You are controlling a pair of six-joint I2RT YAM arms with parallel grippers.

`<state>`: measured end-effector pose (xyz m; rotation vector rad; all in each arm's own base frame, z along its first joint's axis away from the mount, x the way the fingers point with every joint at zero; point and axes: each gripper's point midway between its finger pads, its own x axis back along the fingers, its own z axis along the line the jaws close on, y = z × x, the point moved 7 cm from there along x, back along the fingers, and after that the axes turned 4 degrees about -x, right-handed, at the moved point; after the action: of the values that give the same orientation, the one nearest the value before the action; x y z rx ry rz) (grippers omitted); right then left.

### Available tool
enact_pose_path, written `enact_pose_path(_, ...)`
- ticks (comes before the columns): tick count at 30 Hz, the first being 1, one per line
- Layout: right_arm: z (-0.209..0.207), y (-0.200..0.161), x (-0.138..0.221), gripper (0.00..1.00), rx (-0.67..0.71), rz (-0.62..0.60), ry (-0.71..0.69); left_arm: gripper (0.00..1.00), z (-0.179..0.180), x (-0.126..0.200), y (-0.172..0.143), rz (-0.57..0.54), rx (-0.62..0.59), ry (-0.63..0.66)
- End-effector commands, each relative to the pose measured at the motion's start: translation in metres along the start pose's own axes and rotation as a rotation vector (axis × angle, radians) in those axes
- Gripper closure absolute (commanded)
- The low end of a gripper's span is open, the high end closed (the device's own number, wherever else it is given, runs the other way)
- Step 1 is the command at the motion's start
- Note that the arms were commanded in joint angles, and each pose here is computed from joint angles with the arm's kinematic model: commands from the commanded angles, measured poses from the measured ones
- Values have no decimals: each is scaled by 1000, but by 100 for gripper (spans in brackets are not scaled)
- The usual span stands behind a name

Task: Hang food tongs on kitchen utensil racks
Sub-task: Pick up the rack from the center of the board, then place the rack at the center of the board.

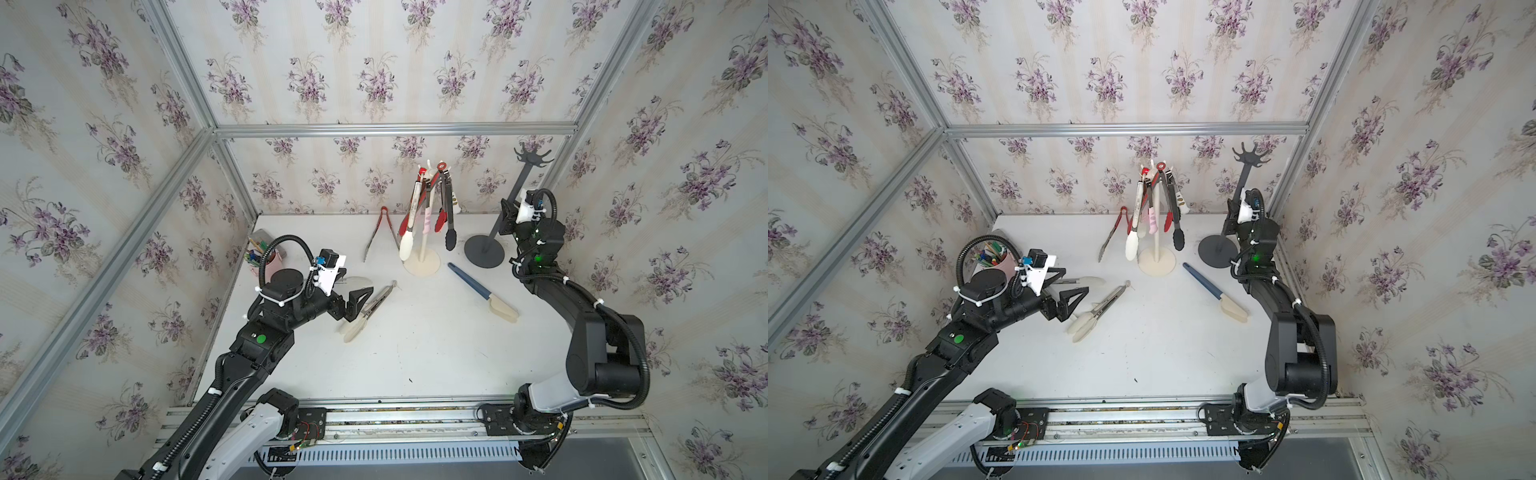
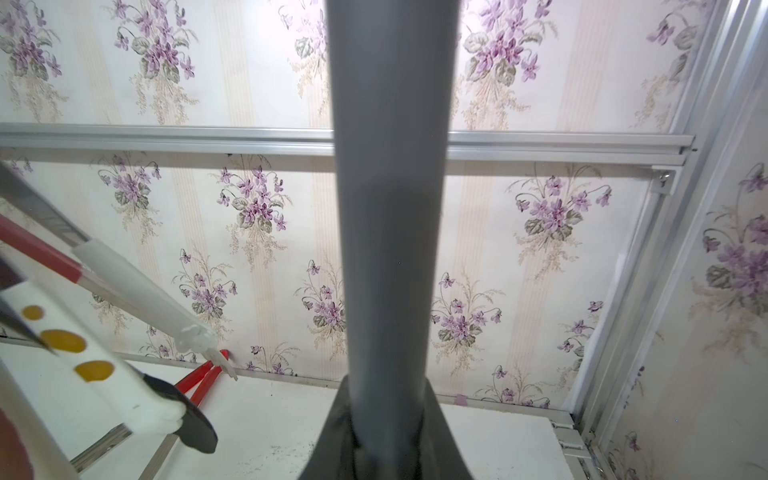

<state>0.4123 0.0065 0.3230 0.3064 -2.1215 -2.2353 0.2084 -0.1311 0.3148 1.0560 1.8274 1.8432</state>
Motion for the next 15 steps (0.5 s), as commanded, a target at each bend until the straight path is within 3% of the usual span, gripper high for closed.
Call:
enact_pose_path(1, 7, 27, 14, 99, 12, -69, 29, 1, 1, -1, 0, -3, 3, 2)
enact_pose_path(15, 67, 20, 106, 100, -90, 17, 165, 1, 8, -10, -12, 34, 47, 33)
